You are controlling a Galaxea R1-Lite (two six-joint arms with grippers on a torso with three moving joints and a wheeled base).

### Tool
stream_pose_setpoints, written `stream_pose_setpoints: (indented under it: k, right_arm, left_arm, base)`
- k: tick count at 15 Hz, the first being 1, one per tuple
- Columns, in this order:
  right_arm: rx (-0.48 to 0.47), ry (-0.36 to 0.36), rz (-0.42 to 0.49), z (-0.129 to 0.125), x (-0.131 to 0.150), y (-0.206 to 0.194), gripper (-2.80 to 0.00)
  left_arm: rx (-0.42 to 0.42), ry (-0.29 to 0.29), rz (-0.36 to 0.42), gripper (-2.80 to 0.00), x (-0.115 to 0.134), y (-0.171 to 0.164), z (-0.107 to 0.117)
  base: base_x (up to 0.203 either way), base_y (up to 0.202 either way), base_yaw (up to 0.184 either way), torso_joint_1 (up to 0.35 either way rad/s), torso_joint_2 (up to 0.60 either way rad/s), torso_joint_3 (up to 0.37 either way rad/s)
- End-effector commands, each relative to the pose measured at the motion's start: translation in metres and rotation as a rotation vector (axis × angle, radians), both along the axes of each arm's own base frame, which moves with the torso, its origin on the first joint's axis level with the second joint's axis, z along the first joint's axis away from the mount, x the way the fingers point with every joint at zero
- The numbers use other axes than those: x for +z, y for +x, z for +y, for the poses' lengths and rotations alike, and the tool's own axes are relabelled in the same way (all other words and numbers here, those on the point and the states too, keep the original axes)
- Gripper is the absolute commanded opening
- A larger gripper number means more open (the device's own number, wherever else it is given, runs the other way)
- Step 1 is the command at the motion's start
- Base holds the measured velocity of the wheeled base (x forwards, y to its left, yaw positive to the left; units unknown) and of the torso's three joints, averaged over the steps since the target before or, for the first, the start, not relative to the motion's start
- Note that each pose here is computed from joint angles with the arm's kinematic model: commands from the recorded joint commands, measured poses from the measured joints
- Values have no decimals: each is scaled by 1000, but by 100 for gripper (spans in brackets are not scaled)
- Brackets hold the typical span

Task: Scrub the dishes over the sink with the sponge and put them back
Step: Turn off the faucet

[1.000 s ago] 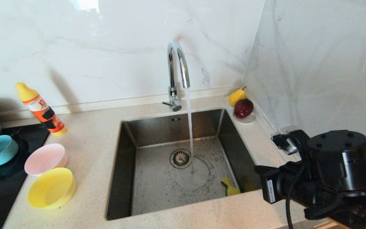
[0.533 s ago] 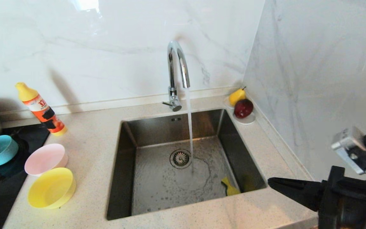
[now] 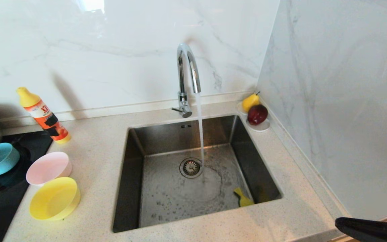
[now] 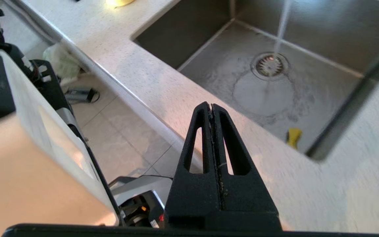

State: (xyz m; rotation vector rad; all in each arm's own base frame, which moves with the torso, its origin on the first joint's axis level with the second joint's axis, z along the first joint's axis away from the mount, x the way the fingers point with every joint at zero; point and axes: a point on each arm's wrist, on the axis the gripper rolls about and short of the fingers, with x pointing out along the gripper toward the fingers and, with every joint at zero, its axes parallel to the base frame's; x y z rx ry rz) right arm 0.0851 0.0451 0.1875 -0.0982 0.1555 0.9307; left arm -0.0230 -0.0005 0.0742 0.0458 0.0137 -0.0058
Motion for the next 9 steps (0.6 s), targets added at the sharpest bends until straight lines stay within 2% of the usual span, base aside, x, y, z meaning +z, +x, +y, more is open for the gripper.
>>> stream_pose_setpoints:
  k: [1, 5, 9]
  right_arm:
    - [-42, 23, -47, -14, -9, -20, -280]
    - [-31, 37, -55, -23, -35, -48, -280]
    - [-94, 40, -57, -29, -54, -71, -280]
  left_arm:
    - [-1, 0, 0, -280, 0, 0, 0]
    - [0, 0, 0, -280, 0, 0, 0]
    - [1, 0, 0, -280, 0, 0, 0]
  base:
    - [0, 0, 0, 0, 0, 0]
    - [0, 0, 0, 0, 0, 0]
    - [0, 0, 0, 0, 0, 0]
